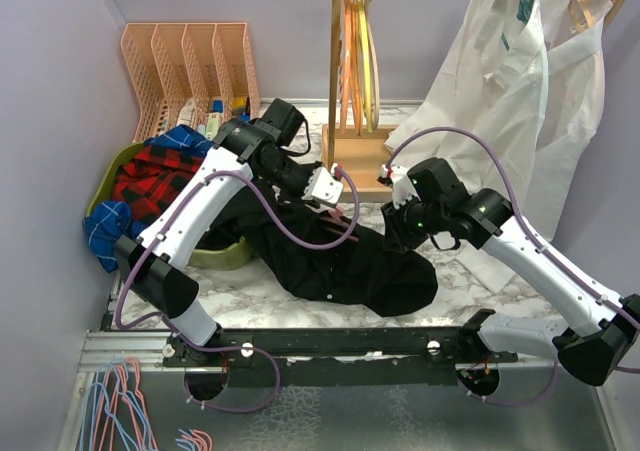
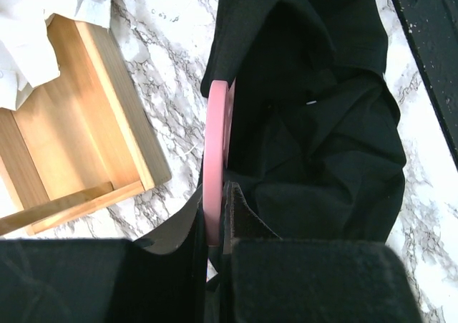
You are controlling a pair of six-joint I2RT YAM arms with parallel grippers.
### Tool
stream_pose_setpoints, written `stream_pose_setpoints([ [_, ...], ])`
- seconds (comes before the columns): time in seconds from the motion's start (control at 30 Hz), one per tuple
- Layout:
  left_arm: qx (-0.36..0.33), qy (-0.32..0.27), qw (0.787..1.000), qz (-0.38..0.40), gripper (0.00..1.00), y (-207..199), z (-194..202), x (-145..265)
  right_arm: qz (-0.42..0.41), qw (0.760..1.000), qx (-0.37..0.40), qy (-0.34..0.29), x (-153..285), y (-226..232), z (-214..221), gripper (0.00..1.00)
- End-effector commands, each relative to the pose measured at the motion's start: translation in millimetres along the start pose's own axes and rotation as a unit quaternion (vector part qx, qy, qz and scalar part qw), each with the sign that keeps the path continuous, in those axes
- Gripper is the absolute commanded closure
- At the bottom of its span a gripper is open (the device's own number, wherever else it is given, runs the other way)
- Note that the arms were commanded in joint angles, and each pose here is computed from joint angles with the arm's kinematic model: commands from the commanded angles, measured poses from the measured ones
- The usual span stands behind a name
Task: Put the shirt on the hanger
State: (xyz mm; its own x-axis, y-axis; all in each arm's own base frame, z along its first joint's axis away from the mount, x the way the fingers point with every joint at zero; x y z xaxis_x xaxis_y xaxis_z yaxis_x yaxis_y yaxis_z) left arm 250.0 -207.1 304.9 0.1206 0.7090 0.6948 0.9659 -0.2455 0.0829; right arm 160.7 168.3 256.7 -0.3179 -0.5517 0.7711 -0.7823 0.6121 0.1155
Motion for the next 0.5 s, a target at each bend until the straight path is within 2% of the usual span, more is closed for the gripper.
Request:
stream_pose_setpoints([
  [0.0, -0.010, -0.006, 1.000, -0.008, 1.00, -7, -7, 6, -0.011, 1.000, 0.000, 0.005, -6, 2, 4, 0.76],
  [0.23, -0.006, -0.003, 1.000, -0.003, 1.00, -7, -8, 7, -0.023, 1.000, -0.006, 0.009, -15, 3, 8, 0.72],
  [0.37, -0.001, 0.002, 1.000, 0.000, 1.00, -7, -9, 5, -0.025, 1.000, -0.013, 0.013, -22, 2, 10, 0.60],
  [0.4, 0.002, 0.003, 1.000, 0.002, 1.00, -7, -10, 5, -0.025, 0.999, -0.015, 0.016, -23, 2, 11, 0.61],
  [0.43, 0.004, 0.004, 1.000, 0.004, 1.00, -6, -11, 5, -0.026, 0.999, -0.016, 0.017, -25, 2, 11, 0.67],
  [0.47, 0.006, 0.004, 1.000, 0.006, 1.00, -6, -12, 4, -0.024, 0.999, -0.016, 0.017, -25, 1, 11, 0.81],
])
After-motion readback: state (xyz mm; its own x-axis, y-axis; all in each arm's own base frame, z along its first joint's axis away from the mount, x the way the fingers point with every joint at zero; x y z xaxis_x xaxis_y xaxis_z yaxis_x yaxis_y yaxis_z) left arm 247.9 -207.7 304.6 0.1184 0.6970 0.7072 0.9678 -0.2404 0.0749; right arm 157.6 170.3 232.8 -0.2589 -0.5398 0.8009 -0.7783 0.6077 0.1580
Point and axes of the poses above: each gripper's point midway between its finger pads, its own x axis back along the fingers, its own y axis along the line the jaws close on, z = x × y, the point moved 7 cm from there along x, back along the fingers, and after that the axes turned 12 degrees about x, right-handed, at the moved point
